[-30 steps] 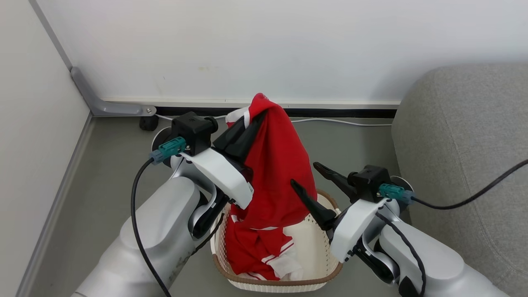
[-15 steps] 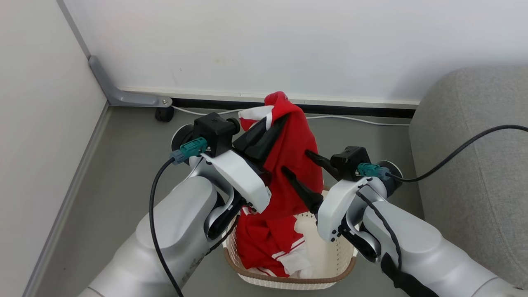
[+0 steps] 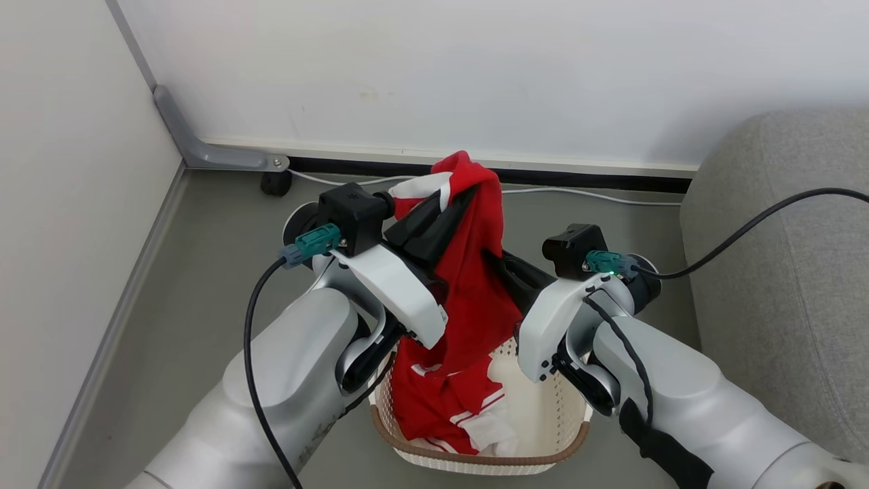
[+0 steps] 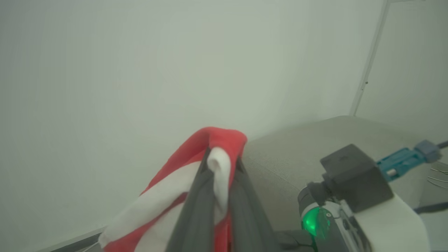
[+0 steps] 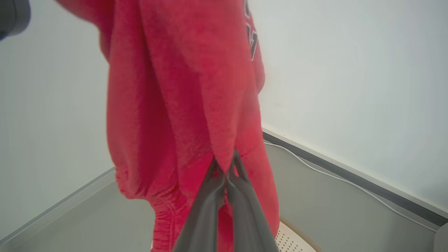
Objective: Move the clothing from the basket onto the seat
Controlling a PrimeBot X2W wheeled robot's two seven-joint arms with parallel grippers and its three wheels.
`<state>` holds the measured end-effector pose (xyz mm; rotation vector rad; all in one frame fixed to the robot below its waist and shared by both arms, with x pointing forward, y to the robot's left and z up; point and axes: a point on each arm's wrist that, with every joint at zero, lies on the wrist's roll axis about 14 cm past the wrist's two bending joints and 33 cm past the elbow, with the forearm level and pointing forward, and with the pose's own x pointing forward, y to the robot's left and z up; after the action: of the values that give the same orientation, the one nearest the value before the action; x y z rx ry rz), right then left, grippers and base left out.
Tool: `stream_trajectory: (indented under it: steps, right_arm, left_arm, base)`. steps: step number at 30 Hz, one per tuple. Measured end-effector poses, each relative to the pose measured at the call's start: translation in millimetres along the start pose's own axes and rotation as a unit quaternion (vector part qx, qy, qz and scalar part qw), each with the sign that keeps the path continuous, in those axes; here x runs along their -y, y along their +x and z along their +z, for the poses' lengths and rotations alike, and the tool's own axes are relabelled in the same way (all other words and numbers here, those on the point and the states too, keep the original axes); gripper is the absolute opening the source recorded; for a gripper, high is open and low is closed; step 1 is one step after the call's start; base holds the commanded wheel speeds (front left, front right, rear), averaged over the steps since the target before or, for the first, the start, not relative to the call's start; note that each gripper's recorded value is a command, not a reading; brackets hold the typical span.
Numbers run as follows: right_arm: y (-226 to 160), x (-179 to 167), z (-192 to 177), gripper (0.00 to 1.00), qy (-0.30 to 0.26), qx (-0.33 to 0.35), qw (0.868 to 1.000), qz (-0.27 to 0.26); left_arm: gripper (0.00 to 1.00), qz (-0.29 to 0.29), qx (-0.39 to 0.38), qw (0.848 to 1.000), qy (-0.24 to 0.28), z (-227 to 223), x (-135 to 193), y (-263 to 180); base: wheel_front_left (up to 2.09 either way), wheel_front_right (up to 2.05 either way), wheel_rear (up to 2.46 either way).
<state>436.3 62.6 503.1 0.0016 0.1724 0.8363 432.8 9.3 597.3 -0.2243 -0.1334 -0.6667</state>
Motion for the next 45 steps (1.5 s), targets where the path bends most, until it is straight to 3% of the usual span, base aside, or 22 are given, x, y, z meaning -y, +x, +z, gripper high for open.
stream_trajectory:
  steps: [2, 4, 5, 16, 25, 36, 45]
  right_arm:
    - [-1, 3, 3, 0.0, 0.004, 0.006, 1.0, -0.005]
    - [-3, 6, 6, 0.0, 0.004, 0.01, 1.0, -0.01]
    - [-3, 7, 7, 0.0, 0.002, 0.012, 1.0, -0.012]
    - [-14, 23, 20, 0.0, 0.009, 0.042, 0.998, -0.037]
    - [-43, 68, 29, 0.0, 0.028, 0.081, 0.991, -0.107]
    - [-109, 124, 45, 0.0, 0.032, 0.137, 0.966, -0.216]
    - [-162, 149, 52, 0.0, 0.023, 0.163, 0.945, -0.284]
  left_arm:
    - [0.0, -0.001, 0.001, 1.0, -0.001, 0, 1, 1]
    - [0.46, -0.002, 0.003, 1.0, -0.002, 1, 1, 3]
    - [1.0, -0.003, 0.003, 1.0, -0.001, 2, 2, 4]
    - [1.0, -0.01, -0.006, 1.0, -0.001, -8, 6, 8]
    - [1.0, -0.023, -0.03, 0.999, -0.015, -32, 14, 12]
    - [1.0, -0.069, -0.062, 0.995, -0.039, -63, 51, 17]
    - [1.0, -0.11, -0.078, 0.989, -0.057, -79, 85, 21]
  base:
    - [0.0, 0.0, 0.0]
    - [0.0, 0.0, 0.0]
    - [0.0, 0.0, 0.0]
    - [0.0, 0.0, 0.0]
    - [0.0, 0.0, 0.0]
    - [0.0, 0.0, 0.0]
    - [0.0, 0.0, 0.0]
